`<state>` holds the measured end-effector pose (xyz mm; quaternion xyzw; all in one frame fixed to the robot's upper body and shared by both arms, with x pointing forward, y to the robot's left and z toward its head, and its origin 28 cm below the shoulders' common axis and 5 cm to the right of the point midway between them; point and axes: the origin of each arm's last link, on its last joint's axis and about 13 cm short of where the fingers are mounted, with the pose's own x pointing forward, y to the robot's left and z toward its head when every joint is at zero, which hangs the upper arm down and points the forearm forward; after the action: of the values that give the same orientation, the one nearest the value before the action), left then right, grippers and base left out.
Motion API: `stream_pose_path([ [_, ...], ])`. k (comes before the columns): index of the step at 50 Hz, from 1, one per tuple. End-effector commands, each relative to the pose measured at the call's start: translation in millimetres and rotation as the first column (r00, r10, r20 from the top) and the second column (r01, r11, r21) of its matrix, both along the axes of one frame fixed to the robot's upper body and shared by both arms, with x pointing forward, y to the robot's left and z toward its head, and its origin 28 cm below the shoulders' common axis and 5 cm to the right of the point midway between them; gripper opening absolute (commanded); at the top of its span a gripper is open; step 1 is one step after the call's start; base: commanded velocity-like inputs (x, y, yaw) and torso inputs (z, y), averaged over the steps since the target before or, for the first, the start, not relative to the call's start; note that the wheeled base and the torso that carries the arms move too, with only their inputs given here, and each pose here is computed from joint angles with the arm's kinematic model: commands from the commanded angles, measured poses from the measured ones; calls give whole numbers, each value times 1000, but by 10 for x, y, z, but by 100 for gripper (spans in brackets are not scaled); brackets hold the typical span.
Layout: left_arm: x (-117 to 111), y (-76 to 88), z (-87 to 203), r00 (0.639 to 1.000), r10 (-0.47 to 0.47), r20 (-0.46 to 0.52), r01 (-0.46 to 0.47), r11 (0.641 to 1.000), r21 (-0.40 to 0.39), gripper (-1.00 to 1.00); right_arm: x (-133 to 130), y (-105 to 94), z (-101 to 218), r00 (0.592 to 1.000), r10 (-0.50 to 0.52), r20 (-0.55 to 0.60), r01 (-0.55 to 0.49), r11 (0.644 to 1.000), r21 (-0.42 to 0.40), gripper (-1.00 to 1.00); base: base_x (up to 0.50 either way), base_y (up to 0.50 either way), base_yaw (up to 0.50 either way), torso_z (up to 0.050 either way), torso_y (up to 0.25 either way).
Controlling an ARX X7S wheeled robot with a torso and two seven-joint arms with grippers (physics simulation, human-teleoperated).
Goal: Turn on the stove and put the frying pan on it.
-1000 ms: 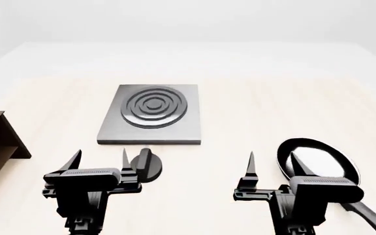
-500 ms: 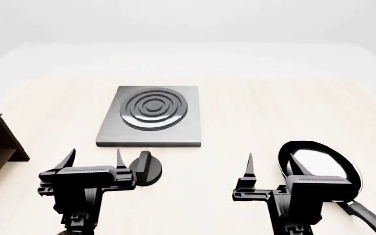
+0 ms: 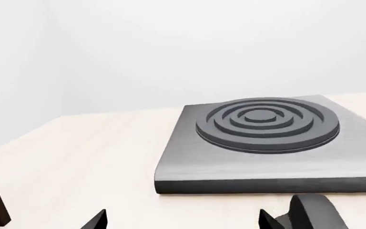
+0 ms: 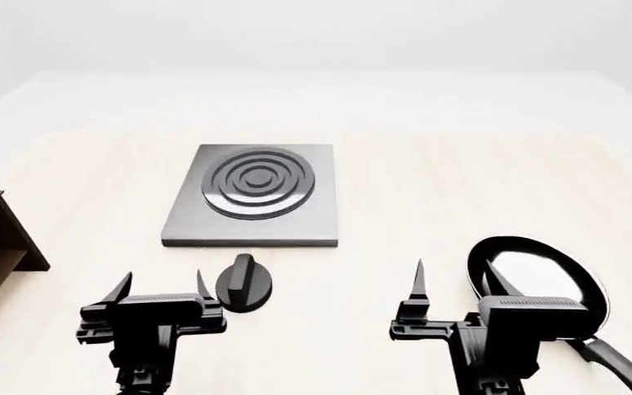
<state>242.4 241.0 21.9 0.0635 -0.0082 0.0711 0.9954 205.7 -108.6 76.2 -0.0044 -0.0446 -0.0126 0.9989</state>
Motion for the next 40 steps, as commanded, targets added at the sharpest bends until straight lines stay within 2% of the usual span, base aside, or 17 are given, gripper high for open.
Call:
stream_pose_path([
  [1, 37, 14, -199, 999, 21, -45, -20, 999, 25, 100, -2, 2, -11, 1000, 1, -3, -1, 1000, 0, 100, 0, 0, 0, 0, 0],
  [9, 47, -2, -277, 997, 22, -75, -20, 999, 29, 100, -3, 4, -17, 1000, 3, -5, -3, 1000, 1, 100, 0, 0, 0, 0, 0],
  [23, 123, -189, -231, 996, -50, -68, 53, 998, 42, 100, -16, 4, -25, 1000, 8, -7, -8, 1000, 3, 100, 0, 0, 0, 0, 0],
  [31, 102, -328, -176, 990, -127, -63, 130, 991, 36, 100, -27, -4, -28, 1000, 8, -9, -8, 1000, 5, 100, 0, 0, 0, 0, 0],
  [40, 11, -553, -60, 961, -272, -47, 273, 962, 31, 100, -23, -16, -29, 1000, 6, -8, -6, 1000, 5, 100, 0, 0, 0, 0, 0],
])
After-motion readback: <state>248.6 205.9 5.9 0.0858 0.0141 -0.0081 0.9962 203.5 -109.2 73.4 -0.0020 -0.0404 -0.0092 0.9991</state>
